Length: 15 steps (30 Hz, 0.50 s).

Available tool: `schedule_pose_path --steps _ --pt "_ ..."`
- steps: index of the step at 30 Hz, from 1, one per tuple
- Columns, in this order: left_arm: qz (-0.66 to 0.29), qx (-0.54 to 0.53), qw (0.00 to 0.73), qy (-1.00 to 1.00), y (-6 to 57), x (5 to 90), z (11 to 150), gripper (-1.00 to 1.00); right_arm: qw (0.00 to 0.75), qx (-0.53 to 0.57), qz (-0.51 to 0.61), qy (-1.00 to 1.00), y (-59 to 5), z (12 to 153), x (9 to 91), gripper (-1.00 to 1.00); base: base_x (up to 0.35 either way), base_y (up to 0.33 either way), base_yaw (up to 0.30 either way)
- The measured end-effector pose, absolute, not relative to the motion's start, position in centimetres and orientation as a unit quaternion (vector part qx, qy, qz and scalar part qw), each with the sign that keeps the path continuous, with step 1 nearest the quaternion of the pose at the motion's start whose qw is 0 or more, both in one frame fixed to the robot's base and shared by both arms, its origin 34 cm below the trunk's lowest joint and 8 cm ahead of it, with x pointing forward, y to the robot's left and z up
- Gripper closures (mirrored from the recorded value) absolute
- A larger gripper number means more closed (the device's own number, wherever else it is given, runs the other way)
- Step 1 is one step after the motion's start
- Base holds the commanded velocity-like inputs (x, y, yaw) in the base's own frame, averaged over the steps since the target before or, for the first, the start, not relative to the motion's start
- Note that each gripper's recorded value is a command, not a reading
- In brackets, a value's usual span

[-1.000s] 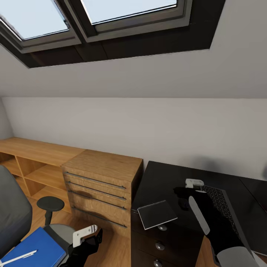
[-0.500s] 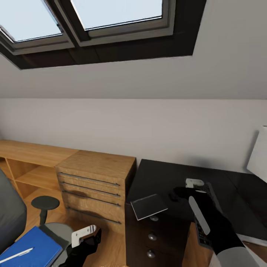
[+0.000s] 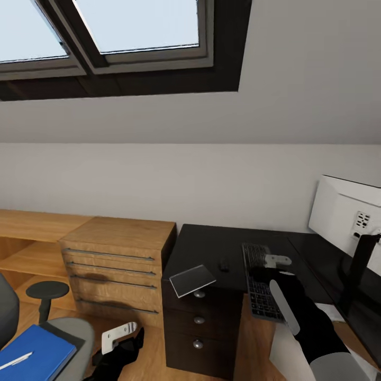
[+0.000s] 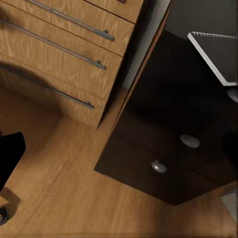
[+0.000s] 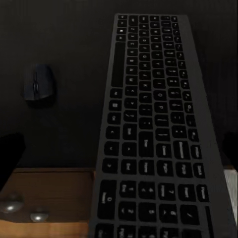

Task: In the bedroom, organize the workspace by keeping the computer under the desk, ensuring the monitor is on the desk, placing the keyboard on the desk next to the monitor, placing the mouse on the desk next to the keyboard, moving the folder from the swivel chair onto the desk next to the mouse, stacking the notebook on top of the folder with the pen on top of the notebook, and positioning the swivel chair next to the desk.

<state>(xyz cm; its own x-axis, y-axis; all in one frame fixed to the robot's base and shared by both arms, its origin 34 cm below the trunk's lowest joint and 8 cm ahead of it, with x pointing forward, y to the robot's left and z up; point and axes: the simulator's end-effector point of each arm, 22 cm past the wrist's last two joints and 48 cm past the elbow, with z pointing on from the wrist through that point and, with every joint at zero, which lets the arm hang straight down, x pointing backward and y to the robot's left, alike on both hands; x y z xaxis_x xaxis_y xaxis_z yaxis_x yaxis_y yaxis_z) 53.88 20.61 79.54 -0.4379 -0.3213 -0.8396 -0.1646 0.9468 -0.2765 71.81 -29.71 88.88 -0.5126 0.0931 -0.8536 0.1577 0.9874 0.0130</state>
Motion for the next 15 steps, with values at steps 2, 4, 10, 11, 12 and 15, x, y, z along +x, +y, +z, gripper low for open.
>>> schedule_pose_path --steps 2,4,10,11,12,15 --pt "-0.073 -0.143 0.507 0.847 21.0 53.7 79.1 -1.00 0.489 0.072 -0.033 0.869 -29.7 89.0 71.8 -1.00 -0.021 0.000 -0.246" --pt "-0.065 -0.142 0.498 0.853 21.6 53.4 78.0 -1.00 0.490 0.072 -0.033 0.868 -29.8 89.1 71.8 -1.00 -0.013 0.000 -0.251" --pt "-0.041 -0.132 0.448 0.883 23.3 51.4 72.2 -1.00 0.492 0.073 -0.033 0.867 -29.7 89.3 71.8 -1.00 -0.005 0.000 -0.257" --pt "-0.039 -0.131 0.441 0.887 23.4 51.0 71.5 -1.00 0.492 0.073 -0.033 0.867 -29.7 89.4 71.8 -1.00 -0.002 0.000 -0.225" --pt "-0.037 -0.131 0.435 0.890 23.5 50.7 70.8 -1.00 0.492 0.073 -0.033 0.867 -29.7 89.4 71.7 -1.00 -0.002 0.000 -0.199" --pt "-0.031 -0.129 0.412 0.902 23.6 49.6 68.6 -1.00 0.493 0.073 -0.033 0.866 -29.7 89.4 71.8 -1.00 -0.001 0.000 -0.113"
